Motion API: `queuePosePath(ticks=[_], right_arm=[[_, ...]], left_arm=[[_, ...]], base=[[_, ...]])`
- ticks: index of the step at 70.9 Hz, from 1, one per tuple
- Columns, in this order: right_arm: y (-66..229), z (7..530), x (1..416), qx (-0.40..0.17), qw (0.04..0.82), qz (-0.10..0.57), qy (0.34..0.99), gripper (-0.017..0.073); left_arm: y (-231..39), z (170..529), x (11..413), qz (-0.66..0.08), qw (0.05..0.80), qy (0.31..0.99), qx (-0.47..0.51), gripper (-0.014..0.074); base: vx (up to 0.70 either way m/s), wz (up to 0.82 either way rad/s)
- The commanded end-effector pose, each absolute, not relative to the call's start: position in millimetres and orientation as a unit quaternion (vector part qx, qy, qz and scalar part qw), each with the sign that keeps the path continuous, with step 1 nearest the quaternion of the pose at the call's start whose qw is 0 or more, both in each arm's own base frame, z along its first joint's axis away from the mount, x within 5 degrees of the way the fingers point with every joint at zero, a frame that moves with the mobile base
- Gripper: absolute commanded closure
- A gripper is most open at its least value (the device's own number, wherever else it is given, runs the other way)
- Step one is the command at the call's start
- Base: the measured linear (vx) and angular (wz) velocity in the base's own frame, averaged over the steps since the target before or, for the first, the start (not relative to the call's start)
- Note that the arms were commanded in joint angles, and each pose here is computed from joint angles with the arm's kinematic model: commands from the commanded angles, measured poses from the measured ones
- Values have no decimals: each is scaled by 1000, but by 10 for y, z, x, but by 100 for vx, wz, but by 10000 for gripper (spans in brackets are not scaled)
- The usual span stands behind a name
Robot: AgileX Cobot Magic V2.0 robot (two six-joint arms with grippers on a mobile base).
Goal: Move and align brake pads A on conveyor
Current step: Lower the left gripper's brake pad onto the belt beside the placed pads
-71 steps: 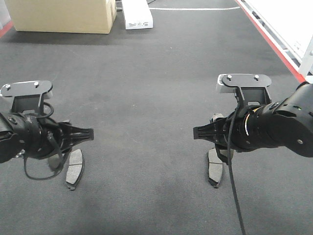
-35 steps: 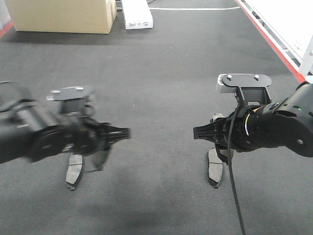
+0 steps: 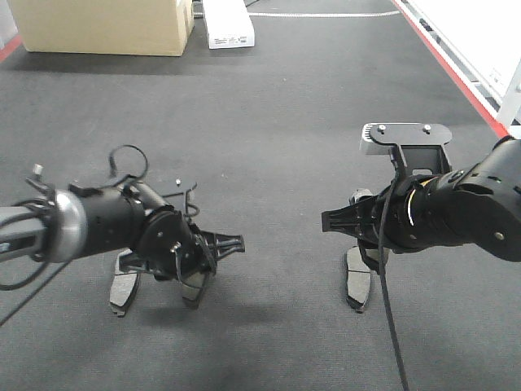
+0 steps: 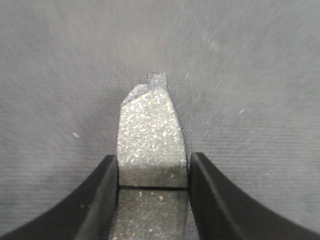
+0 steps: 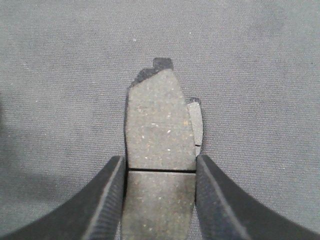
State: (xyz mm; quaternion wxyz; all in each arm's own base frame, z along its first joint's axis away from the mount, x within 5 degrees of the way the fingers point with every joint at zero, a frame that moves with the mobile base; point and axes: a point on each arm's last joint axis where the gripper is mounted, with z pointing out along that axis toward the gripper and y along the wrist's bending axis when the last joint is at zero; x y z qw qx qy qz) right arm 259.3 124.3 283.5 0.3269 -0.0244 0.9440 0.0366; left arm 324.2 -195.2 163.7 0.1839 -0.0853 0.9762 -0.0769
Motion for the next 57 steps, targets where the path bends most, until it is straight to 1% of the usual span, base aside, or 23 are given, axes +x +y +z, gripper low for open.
queuePosePath(ticks=[1, 9, 17, 23, 37, 45, 57], right_arm=[[1246, 3056, 2603, -34, 378, 56, 923, 565], [1246, 3056, 2603, -34, 378, 56, 923, 565], [1246, 3056, 2603, -34, 378, 56, 923, 565], [1246, 3056, 2603, -34, 378, 56, 923, 565], [1246, 3056, 2603, -34, 378, 56, 923, 565], [1246, 3056, 2603, -34, 378, 56, 923, 565], [1246, 3056, 2603, -34, 378, 56, 923, 565]], left_arm=[[-2021, 1871, 3312, -118, 228, 963, -85, 475], [-2024, 1836, 3317, -115, 225, 964, -84, 466], [-2020, 1828, 3313, -112, 221, 965, -85, 433], [-2020, 1828, 3313, -112, 221, 965, -85, 383], [-2019, 1860, 3311, -116, 226, 964, -84, 230], [-1999, 2008, 3287, -123, 240, 959, -82, 190], [-1905, 2385, 3195, -120, 280, 950, -60, 197]], base=[[0, 0], [0, 0], [0, 0], [0, 0], [0, 0], [0, 0], [0, 0]])
